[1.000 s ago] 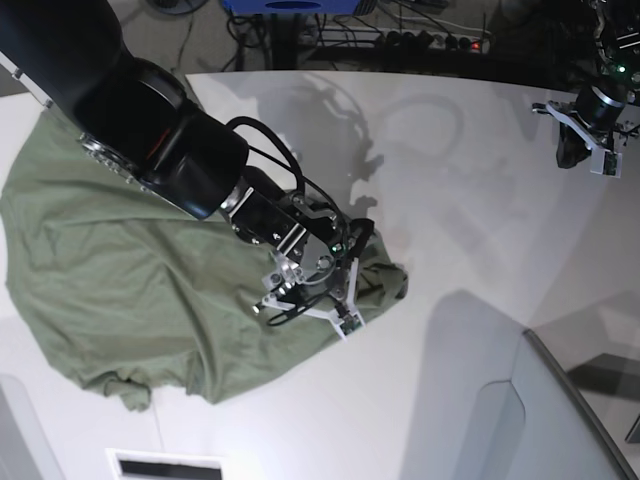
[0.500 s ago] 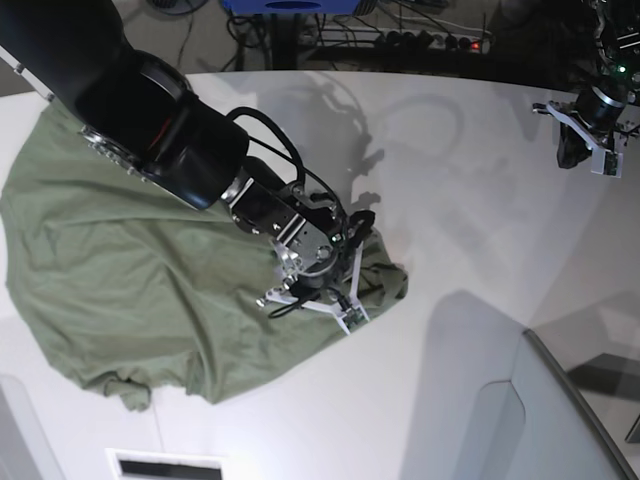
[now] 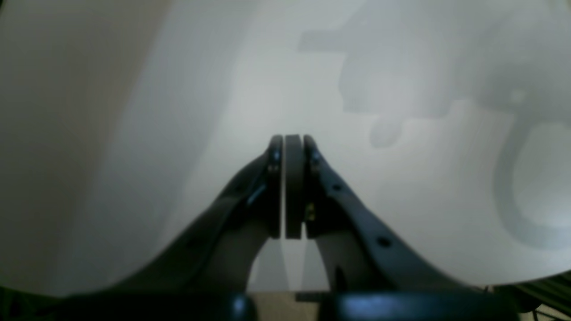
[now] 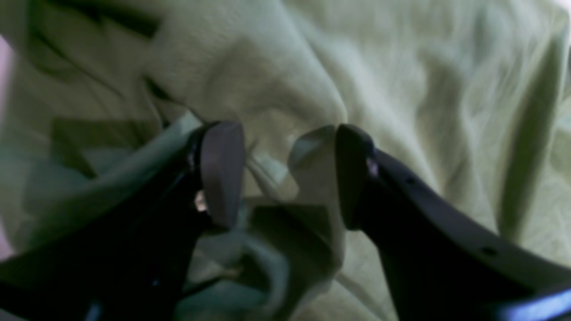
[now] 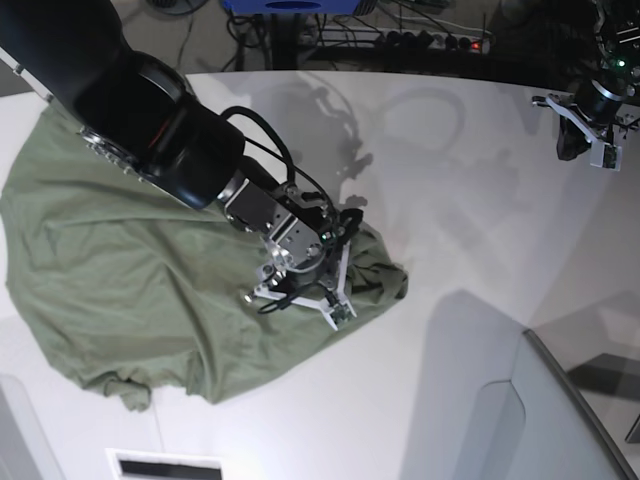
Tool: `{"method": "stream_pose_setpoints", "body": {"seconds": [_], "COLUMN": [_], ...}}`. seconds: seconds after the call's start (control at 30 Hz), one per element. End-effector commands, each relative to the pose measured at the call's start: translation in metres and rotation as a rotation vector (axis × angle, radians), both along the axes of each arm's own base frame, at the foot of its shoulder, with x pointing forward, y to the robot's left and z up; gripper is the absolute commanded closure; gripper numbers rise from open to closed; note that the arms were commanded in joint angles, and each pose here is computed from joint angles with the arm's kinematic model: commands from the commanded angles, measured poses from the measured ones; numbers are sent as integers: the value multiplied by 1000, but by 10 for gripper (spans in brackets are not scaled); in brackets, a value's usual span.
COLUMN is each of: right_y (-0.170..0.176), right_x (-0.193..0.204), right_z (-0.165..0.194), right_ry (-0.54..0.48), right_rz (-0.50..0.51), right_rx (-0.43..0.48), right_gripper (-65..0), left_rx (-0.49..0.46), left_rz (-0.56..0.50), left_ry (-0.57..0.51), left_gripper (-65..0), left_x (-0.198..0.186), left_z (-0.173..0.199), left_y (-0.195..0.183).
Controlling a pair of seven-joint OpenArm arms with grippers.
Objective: Layout the t-shirt on the table in an organized manner, then fold the t-shirt properly
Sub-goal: 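Lift the right gripper away from the shirt toward the left gripper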
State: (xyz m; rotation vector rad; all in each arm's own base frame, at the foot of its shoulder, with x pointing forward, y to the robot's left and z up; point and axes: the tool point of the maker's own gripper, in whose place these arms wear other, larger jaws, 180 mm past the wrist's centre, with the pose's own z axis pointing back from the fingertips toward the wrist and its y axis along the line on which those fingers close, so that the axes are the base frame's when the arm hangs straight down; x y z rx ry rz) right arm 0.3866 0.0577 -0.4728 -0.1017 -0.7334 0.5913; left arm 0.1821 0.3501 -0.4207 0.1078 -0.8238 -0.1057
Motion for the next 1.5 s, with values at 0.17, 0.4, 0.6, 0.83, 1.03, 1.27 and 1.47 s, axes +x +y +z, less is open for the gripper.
{"method": "stream_pose_setpoints", "body": {"seconds": [0.17,0.4,0.6,0.83,1.03,1.27,1.47], "right_y": [11,29,54,100,143,158,151], "right_x": [18,20,13,-37,-102,-163,-165], "right_z": [20,37,60,89,112,79,52], "right_ry": [-66,-97,-84,4,80,187,201], "right_rz": [12,36,62,127,300,403,373], "right_rx": [25,76,134,265,413,481,462], "right_gripper": [-182,0,0,0,0,-2,-149], "left_rx": [17,15,15,18,27,28,20], "left_rz": [1,3,3,1,-3,-15,-23], "left_ry": [-44,-40,-45,-49,-79,-90,-103], "left_gripper": [0,0,0,0,0,0,0], "left_x": [8,6,8,10,24,28,31], "left_z": [13,12,12,14,22,25,28], "left_y": [7,7,7,8,10,7,2]}}
